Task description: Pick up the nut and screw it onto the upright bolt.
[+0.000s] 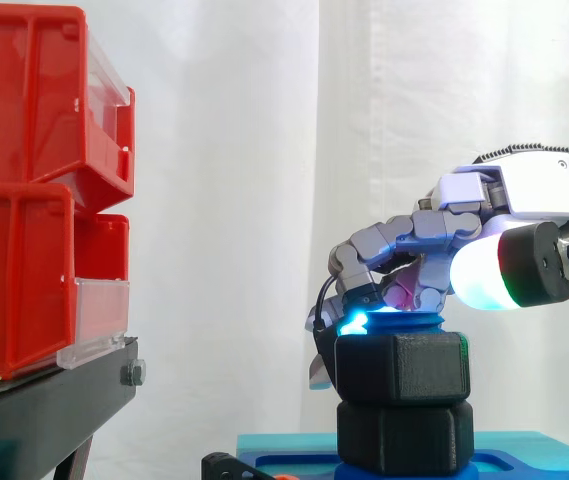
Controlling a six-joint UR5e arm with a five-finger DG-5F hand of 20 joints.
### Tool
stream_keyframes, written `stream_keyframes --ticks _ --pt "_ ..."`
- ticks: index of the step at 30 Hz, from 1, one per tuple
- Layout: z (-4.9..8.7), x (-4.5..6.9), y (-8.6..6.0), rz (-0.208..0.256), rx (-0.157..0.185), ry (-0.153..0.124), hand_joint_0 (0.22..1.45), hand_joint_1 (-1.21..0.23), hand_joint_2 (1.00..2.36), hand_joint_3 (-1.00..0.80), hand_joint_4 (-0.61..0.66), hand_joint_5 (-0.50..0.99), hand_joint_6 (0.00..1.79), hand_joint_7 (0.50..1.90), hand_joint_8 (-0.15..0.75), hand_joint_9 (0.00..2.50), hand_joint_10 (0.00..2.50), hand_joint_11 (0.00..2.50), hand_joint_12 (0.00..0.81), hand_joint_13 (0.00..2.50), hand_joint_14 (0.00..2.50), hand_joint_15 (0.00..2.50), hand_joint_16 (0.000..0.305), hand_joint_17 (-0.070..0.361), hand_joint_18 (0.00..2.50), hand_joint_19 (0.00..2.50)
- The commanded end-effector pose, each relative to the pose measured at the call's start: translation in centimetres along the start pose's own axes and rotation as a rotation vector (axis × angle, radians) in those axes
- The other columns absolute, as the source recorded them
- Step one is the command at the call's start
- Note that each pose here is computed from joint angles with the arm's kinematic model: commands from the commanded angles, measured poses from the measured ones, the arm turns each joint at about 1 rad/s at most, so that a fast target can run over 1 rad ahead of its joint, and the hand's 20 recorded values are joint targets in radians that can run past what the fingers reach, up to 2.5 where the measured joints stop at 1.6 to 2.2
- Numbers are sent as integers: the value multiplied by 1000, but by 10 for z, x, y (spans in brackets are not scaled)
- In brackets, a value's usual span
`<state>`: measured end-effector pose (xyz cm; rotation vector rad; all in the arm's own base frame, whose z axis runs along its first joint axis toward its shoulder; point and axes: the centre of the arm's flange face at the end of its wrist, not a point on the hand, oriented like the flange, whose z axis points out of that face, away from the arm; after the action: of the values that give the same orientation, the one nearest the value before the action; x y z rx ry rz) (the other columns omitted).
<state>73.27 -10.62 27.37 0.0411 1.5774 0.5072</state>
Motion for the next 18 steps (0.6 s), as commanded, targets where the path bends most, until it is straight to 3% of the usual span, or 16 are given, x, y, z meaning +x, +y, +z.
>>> stream_keyframes --ticks 1,8,18 --pt "0 -1 -1 1 1 -1 501 -310 1000 -500 164 -11 504 1209 240 1072 0 17 246 571 0 0 27 60 250 0" --pt "-2 -2 -5 0 5 -8 477 -256 1000 -500 278 -84 504 913 245 958 0 0 272 499 0 0 31 71 188 0" --pt "3 -3 0 -8 -11 -28 456 -186 1000 -500 253 -113 502 729 237 850 0 0 289 413 0 0 37 83 108 0"
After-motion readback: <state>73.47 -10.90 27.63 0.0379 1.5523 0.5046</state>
